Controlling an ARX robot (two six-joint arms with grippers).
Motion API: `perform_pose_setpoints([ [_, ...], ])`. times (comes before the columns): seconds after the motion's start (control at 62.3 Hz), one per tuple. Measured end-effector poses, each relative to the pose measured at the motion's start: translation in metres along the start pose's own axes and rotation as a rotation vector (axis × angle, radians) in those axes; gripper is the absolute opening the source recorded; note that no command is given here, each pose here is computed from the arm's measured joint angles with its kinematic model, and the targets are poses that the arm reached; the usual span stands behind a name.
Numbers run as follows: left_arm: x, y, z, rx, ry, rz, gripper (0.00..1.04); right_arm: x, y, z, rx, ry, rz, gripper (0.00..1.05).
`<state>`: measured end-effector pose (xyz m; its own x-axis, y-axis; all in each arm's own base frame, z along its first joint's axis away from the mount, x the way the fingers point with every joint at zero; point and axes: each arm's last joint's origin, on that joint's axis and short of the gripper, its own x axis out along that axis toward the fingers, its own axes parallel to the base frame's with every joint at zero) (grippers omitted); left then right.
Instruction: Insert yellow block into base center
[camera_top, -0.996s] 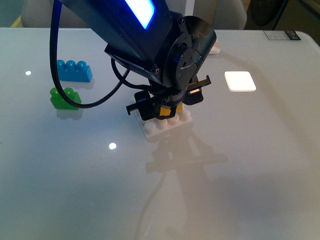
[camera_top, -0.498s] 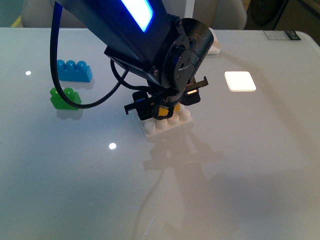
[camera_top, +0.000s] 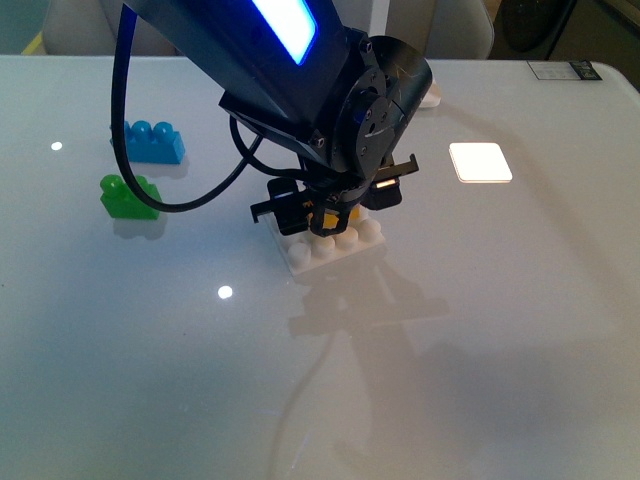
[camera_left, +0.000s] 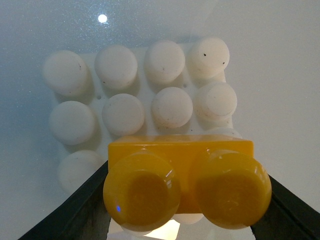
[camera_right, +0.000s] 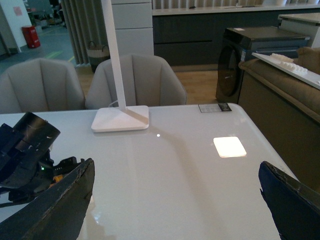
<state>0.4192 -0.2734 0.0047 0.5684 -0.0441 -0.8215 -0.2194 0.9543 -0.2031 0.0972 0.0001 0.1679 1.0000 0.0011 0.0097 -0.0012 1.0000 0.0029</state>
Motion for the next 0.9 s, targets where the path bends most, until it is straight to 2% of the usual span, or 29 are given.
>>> perform_pose_setpoints([
  [0.899, 0.012, 0.001, -0.003, 0.005, 0.020, 0.077, 0.64, 0.000, 0.000, 0.000, 0.000, 0.000, 0.000, 0.96],
])
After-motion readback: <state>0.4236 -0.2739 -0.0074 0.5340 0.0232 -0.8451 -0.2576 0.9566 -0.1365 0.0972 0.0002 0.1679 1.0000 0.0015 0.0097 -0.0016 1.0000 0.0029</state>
